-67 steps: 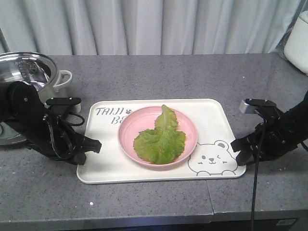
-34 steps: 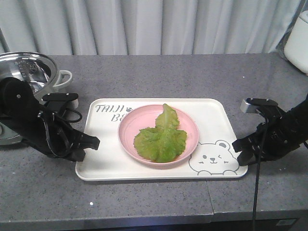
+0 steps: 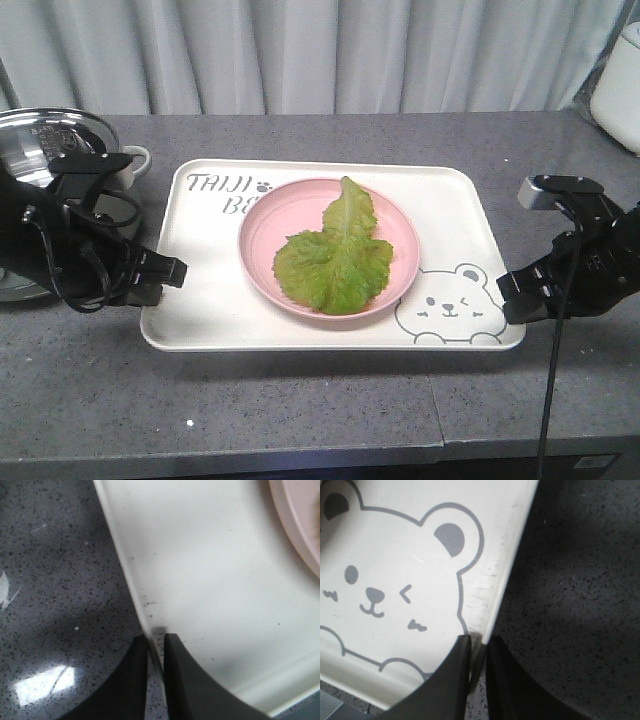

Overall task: Transfer vegetables to tray and serve
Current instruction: 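Lift the tray with both grippers holding its side edges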

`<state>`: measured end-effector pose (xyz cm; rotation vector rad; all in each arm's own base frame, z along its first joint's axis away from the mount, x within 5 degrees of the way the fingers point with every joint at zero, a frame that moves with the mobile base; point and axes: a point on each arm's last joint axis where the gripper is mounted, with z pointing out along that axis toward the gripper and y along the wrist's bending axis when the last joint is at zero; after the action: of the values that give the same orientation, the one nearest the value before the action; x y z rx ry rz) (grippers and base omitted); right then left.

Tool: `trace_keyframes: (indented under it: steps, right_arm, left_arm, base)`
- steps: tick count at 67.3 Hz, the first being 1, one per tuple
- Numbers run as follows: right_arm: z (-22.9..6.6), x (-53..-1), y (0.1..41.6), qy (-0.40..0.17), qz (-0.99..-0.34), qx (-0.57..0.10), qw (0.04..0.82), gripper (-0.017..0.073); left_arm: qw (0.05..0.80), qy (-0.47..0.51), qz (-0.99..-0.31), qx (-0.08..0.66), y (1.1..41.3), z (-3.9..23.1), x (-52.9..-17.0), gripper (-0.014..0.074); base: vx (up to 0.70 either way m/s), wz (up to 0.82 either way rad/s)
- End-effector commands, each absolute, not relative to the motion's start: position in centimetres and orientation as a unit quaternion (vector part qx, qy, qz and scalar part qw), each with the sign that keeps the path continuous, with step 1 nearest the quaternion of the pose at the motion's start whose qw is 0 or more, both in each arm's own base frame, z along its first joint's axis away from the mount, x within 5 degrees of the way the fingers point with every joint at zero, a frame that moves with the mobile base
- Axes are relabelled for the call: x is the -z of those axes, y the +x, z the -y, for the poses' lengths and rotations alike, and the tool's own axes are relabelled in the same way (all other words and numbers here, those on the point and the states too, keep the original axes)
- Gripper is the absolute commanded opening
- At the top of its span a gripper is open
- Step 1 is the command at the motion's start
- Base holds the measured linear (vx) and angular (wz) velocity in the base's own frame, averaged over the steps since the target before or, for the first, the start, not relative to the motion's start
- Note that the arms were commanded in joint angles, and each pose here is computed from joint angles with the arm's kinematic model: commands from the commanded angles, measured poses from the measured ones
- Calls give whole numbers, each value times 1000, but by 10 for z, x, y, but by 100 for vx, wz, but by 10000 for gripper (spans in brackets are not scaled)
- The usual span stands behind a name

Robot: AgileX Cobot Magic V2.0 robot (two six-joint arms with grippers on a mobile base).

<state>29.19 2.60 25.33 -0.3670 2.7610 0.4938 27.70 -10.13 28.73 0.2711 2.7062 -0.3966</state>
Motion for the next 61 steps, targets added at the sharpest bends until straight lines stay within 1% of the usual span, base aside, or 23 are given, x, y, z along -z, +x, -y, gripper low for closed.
trace_keyframes:
  steps: [1, 38, 61]
  right_arm:
    - [-32, -280, 285, -140, -950, -196, 198, -4]
    - [-34, -285, 282, -135, -946, -212, 204, -4]
    - [-35, -304, 271, -142, -938, -207, 237, -4]
  left_arm:
    - [262, 105, -945, 166, 271, 103, -318, -8]
    - [253, 107, -947, 167, 266, 102, -321, -8]
    - [255, 106, -946, 168, 266, 102, -321, -8]
  base:
    - [0, 0]
    - [0, 0]
    - [0, 0]
